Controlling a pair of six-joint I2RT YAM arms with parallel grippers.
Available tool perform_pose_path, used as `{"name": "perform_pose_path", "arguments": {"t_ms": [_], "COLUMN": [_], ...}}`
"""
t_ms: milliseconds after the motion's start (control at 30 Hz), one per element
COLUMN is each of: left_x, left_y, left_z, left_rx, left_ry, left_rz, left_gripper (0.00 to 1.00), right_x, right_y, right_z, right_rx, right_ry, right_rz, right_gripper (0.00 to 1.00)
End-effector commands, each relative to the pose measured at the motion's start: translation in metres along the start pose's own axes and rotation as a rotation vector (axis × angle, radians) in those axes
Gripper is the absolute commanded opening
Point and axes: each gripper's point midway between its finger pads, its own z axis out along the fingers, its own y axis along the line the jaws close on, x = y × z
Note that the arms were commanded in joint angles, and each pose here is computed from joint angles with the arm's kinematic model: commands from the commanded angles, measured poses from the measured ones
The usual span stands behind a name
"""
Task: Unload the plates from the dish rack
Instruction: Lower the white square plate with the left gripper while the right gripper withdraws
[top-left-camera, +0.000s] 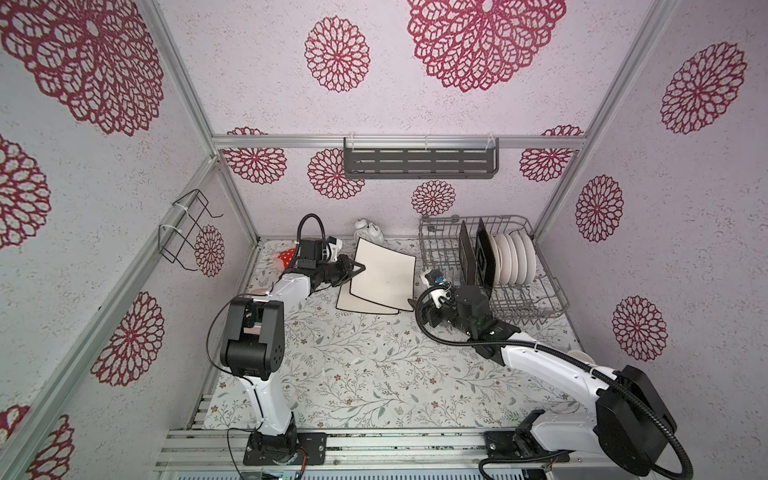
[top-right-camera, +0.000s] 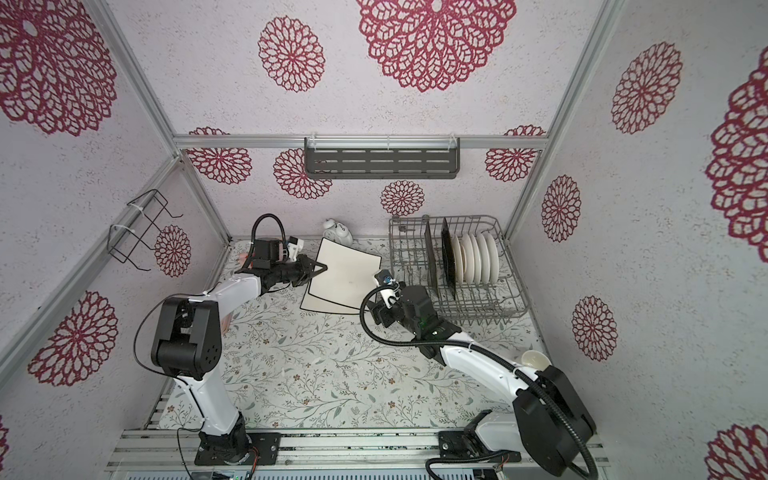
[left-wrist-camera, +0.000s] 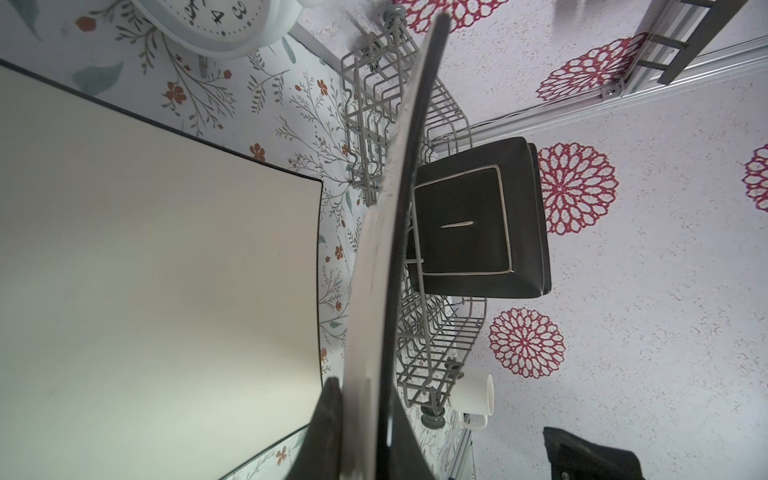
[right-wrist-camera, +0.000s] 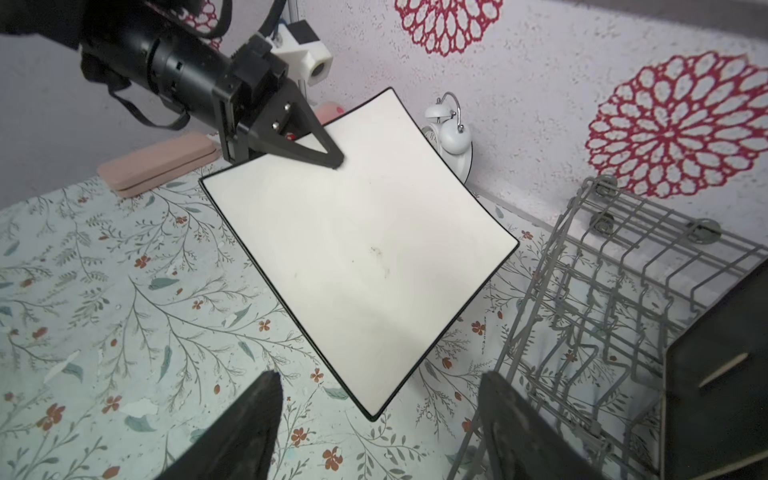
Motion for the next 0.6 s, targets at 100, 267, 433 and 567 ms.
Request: {"name": "perform_pose_path", "arguments": {"t_ms": [100,267,433,567], "left_x": [-0.018,-0.02,-0.019,-0.018], "left_y": [-0.013,-0.006,0.005,0.015], "left_z": [-0.007,-0.01,-0.006,-0.003], "left_rx": [0.064,0.04,0.013,-0.007], "left_ry": [-0.021,-0.036,-0.017,-0.01], "left_rz": [0.067,0.066,0.063,0.054], "left_gripper": [0.0,0.0,0.0,0.0], "right_x": [-0.011,-0.011,-0.005,0.003], "right_y": [0.004,0.0,-0.001,-0.002], "right_z": [0.006,0.012,0.021,0.027], "right_rx": [-0.113,-0.131,-0.139,-0.143], "right_ry": [-0.001,0.009,0.032,0.056], "right_rz": [0.179,0.208,0.21,0.209], "right_gripper": [0.71,0.66,0.63,0.63]}}
